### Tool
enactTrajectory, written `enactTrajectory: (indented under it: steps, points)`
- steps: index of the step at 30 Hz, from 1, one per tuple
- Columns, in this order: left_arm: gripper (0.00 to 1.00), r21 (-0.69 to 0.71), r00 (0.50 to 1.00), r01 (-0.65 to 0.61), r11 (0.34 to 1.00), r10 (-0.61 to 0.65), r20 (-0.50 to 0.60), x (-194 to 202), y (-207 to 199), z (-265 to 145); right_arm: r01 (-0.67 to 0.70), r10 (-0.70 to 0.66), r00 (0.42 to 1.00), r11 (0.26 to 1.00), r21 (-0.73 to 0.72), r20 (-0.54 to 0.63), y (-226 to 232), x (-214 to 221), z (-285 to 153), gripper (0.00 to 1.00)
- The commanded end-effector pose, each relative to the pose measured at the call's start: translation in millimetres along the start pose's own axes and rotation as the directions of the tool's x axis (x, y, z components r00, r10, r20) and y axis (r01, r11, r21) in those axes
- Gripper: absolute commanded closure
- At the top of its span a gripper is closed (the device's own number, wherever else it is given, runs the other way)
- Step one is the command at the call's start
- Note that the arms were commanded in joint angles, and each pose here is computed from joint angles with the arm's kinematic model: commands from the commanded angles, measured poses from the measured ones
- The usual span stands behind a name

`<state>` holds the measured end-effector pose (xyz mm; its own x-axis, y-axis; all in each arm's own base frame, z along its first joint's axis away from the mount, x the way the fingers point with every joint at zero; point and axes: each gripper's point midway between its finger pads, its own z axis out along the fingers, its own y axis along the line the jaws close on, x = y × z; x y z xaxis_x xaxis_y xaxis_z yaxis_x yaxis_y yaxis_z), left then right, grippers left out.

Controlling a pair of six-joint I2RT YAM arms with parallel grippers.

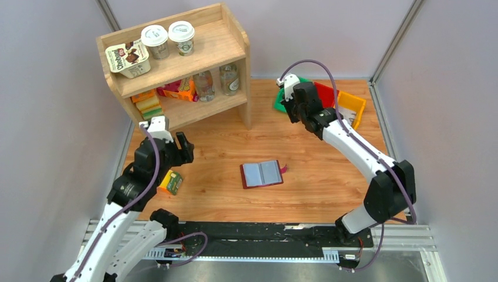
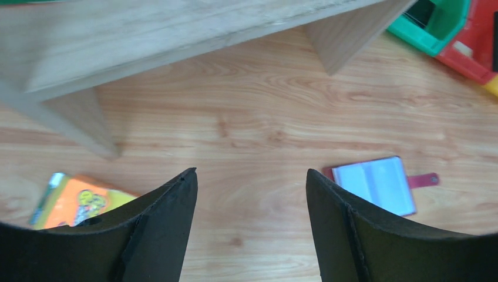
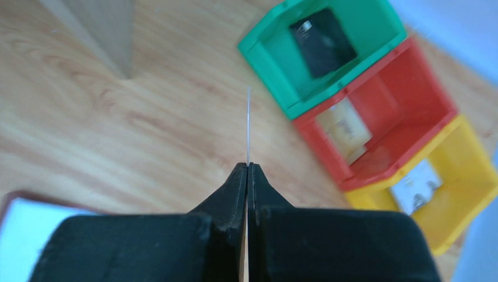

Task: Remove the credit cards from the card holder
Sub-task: Place the credit card in the storage box.

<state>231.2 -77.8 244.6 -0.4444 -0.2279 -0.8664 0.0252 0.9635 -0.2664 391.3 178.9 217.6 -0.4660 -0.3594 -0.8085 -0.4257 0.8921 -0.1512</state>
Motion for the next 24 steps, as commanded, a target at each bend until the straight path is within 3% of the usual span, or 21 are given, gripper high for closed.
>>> enactTrajectory:
  steps: [1, 5, 10, 24]
  points:
    - [0.24, -0.163, 0.991, -0.121, 0.979, 0.129, 0.038, 10, 46, -12, 0.289, -0.315, 0.94, 0.94, 0.182, 0.133, -31, -43, 37, 1.0]
    - [0.24, -0.197, 0.987, -0.117, 0.973, 0.136, 0.089, 2, 53, -17, 0.42, -0.469, 0.873, 0.862, 0.283, 0.131, -47, -62, 72, 1.0]
    - [0.25, -0.293, 0.986, -0.123, 0.948, 0.151, 0.076, 1, 70, -18, 0.502, -0.563, 0.822, 0.784, 0.366, 0.079, -69, -60, 117, 1.0]
    - [0.25, -0.34, 0.987, -0.152, 0.928, 0.161, -0.002, 9, 80, -7, 0.582, -0.632, 0.775, 0.709, 0.399, -0.007, -109, -29, 187, 1.0]
